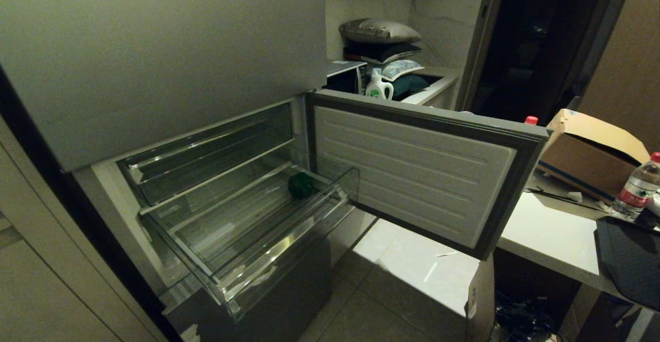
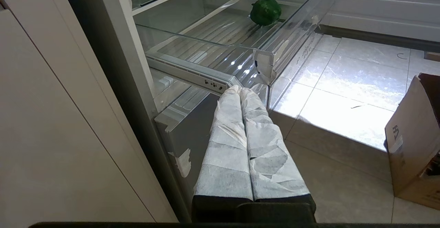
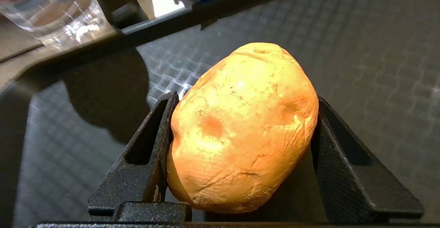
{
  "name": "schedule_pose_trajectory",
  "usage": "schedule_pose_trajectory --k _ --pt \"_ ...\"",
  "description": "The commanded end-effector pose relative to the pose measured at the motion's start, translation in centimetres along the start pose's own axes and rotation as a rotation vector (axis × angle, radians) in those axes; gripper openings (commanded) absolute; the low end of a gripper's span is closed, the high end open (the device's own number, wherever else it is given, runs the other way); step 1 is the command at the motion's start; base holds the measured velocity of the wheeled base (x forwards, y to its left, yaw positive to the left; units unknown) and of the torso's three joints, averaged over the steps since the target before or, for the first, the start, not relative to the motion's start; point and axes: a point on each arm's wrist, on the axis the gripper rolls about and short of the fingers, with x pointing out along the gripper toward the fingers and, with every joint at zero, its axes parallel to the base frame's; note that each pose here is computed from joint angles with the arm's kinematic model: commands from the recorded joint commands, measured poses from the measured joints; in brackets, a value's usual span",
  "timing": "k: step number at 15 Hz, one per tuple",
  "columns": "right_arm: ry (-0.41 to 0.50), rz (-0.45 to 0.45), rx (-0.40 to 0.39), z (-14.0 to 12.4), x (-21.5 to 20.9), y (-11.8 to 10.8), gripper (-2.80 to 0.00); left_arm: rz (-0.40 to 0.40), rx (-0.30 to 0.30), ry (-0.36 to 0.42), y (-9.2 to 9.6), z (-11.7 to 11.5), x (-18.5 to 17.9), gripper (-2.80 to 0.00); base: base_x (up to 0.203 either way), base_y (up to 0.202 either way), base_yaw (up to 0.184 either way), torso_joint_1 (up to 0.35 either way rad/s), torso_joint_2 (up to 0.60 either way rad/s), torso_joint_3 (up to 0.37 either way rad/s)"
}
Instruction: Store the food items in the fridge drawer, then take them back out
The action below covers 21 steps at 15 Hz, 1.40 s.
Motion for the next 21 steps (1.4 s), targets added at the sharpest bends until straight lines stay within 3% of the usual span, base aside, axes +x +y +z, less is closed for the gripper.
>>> schedule_pose_trajectory --k 1,4,6,8,11,15,18,21 --pt "-0.073 0.011 0.001 3.5 -1.7 0.5 -2.8 0.0 0.0 0.003 0.0 0.0 0.0 -2.8 0.0 0.0 0.0 0.0 0.0 0.0" --pt "-0.226 0.074 -0.01 12.0 -7.5 2.8 -2.8 0.0 0.0 0.0 0.0 0.0 0.0 -2.8 0.0 0.0 0.0 0.001 0.02 0.001" --pt "-0.328 0.19 -0.033 17.1 -12.9 6.0 -2.8 0.0 0.0 0.002 0.0 0.0 0.0 -2.8 0.0 0.0 0.0 0.0 0.0 0.0" --pt "-0.399 0.363 -0.065 19.9 -18.5 10.6 -2.8 0.0 0.0 0.001 0.0 0.0 0.0 -2.8 0.0 0.0 0.0 0.0 0.0 0.0" --pt "-0.394 0.672 -0.112 19.2 -24.7 18.6 -2.8 0.0 0.0 0.002 0.0 0.0 0.0 -2.8 0.0 0.0 0.0 0.0 0.0 0.0" --pt "-0.355 0.995 -0.227 15.2 -31.7 26.7 -2.8 0.0 0.0 0.002 0.0 0.0 0.0 -2.8 0.0 0.0 0.0 0.0 0.0 0.0" --pt "-0.36 1.19 -0.308 12.5 -37.6 30.2 -2.8 0.0 0.0 0.001 0.0 0.0 0.0 -2.8 0.0 0.0 0.0 0.0 0.0 0.0" --pt "-0.379 1.278 -0.396 10.6 -40.6 30.8 -2.8 0.0 0.0 0.003 0.0 0.0 0.0 -2.8 0.0 0.0 0.0 0.0 0.0 0.0"
